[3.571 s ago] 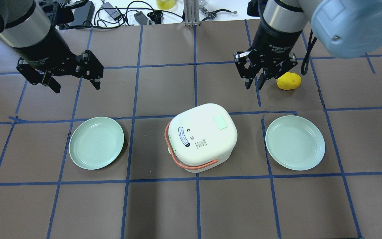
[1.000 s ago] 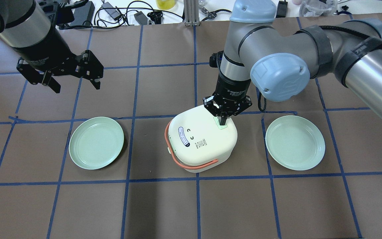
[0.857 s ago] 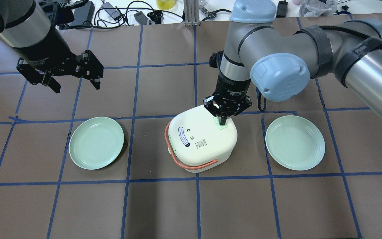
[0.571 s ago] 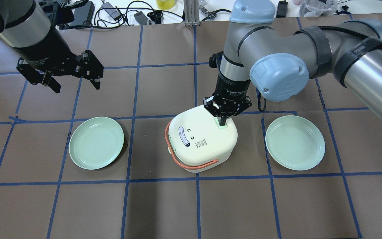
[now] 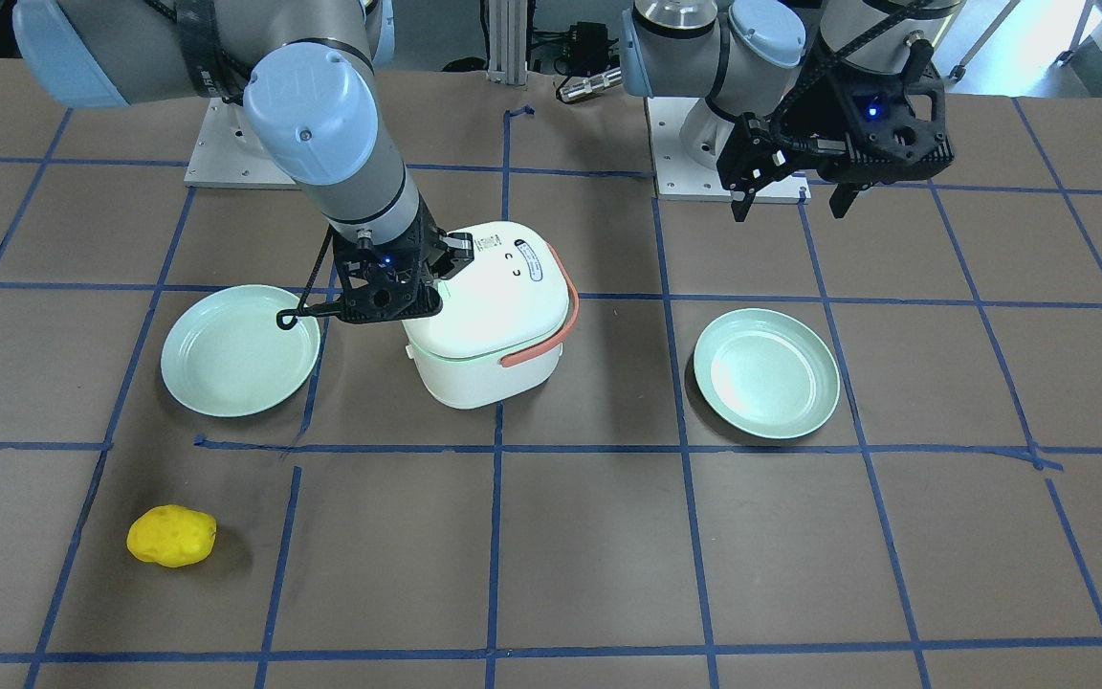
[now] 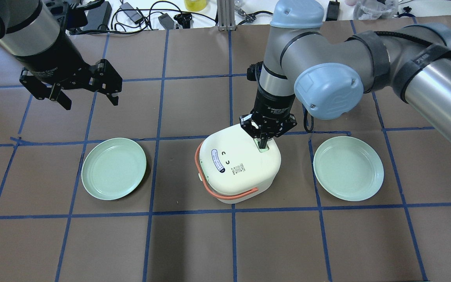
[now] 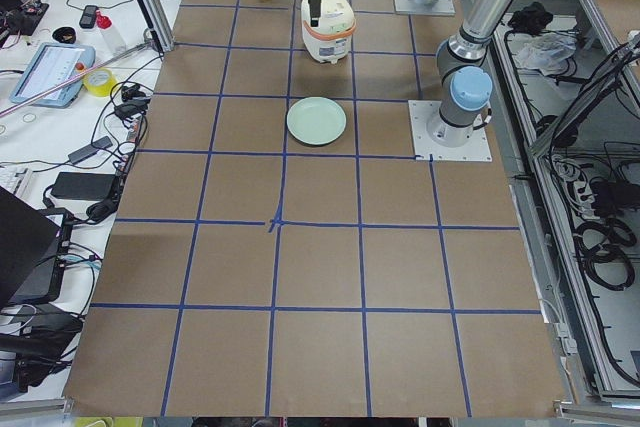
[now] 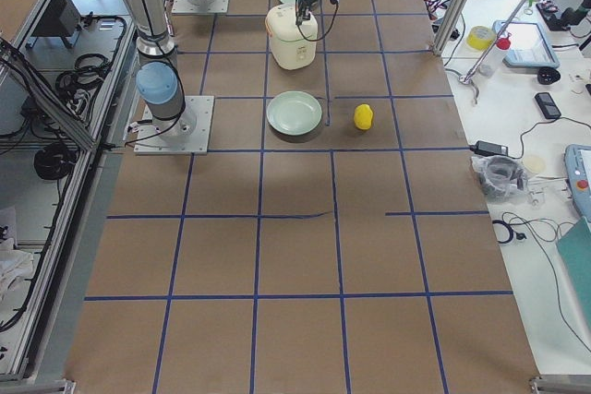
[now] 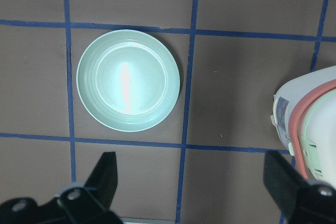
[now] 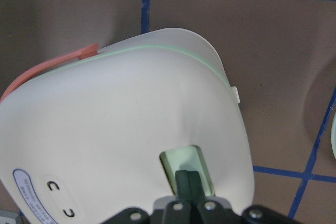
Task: Press rice cooker button
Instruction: 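Lift the right gripper away from the cooker as the lid pops open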
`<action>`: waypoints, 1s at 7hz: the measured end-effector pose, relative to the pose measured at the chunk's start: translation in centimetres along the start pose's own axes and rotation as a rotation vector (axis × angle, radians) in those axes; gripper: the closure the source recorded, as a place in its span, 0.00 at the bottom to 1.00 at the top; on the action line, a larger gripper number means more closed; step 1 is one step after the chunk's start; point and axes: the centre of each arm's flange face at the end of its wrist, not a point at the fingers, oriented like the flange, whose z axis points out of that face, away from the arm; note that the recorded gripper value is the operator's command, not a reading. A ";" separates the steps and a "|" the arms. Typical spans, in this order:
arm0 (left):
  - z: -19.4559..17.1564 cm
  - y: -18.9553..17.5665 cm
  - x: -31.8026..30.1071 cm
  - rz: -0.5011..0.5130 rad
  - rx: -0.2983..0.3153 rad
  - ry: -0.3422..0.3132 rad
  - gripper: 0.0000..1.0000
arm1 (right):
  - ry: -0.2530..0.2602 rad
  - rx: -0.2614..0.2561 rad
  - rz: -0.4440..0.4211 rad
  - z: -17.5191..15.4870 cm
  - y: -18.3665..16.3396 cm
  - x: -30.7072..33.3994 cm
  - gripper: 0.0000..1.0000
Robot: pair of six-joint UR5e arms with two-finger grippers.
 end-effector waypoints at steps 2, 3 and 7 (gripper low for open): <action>0.0 0.0 0.0 0.000 0.000 0.000 0.00 | 0.001 0.079 0.049 -5.8 0.2 -0.7 0.01; 0.0 0.0 0.0 0.000 0.000 0.000 0.00 | 0.013 0.133 0.058 -9.2 0.1 -0.7 0.00; 0.0 0.0 0.0 0.000 0.000 0.000 0.00 | 0.106 0.211 0.058 -14.4 -1.1 4.3 0.00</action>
